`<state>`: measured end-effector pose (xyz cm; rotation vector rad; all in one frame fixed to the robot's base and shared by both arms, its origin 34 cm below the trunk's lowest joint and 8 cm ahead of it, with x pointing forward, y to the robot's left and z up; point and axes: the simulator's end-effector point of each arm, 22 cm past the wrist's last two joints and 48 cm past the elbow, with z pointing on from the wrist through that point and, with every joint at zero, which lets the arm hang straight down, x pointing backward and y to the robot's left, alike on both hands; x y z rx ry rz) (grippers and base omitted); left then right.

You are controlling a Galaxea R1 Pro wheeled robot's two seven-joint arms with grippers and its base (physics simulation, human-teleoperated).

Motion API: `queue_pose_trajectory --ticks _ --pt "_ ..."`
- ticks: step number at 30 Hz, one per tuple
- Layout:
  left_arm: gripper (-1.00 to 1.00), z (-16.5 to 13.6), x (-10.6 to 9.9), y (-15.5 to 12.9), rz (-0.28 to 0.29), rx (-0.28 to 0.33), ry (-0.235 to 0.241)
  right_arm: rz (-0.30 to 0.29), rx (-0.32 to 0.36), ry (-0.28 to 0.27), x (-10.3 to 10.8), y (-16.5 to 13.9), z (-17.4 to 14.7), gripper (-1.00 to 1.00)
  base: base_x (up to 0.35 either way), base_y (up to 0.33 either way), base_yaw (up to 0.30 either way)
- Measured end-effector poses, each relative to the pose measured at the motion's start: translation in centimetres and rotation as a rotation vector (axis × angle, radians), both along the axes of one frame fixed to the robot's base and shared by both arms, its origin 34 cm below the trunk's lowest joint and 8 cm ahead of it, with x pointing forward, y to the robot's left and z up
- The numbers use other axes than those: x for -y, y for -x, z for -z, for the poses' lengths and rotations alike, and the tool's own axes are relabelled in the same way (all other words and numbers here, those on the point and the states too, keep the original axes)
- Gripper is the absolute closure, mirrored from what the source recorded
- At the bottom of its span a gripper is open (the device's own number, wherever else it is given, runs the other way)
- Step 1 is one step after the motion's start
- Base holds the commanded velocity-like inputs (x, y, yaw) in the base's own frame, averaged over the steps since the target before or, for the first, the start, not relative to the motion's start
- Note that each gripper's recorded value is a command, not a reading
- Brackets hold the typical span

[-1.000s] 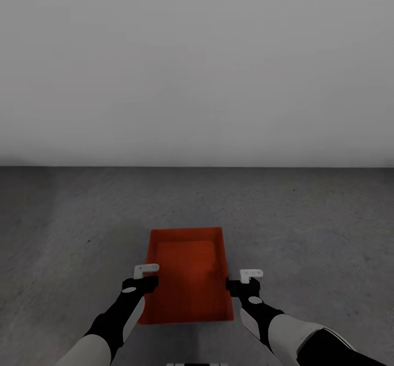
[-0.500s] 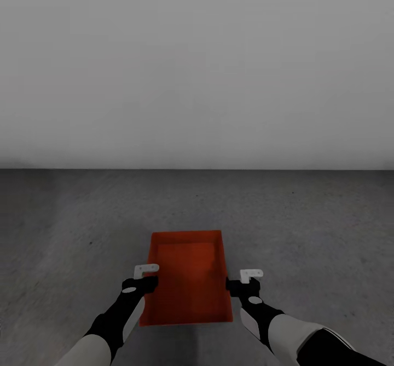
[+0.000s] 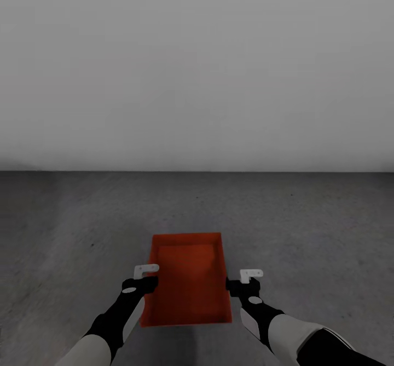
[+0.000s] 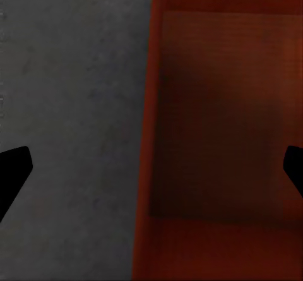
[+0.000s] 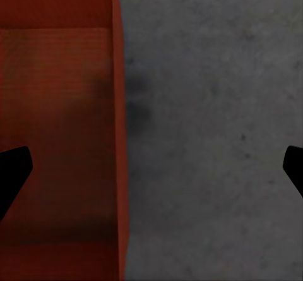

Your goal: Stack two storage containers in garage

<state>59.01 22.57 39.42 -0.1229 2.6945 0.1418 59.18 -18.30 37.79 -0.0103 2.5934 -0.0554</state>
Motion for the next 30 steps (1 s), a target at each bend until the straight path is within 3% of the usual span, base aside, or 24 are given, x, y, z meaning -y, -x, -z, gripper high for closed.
queue_pose_trajectory --ticks 30 --pt "-1.0 -5.4 -0.1 -0.4 -0.001 -0.003 -0.001 0.0 0.0 0.0 0.0 -0.5 -5.5 -1.0 0.0 0.0 0.0"
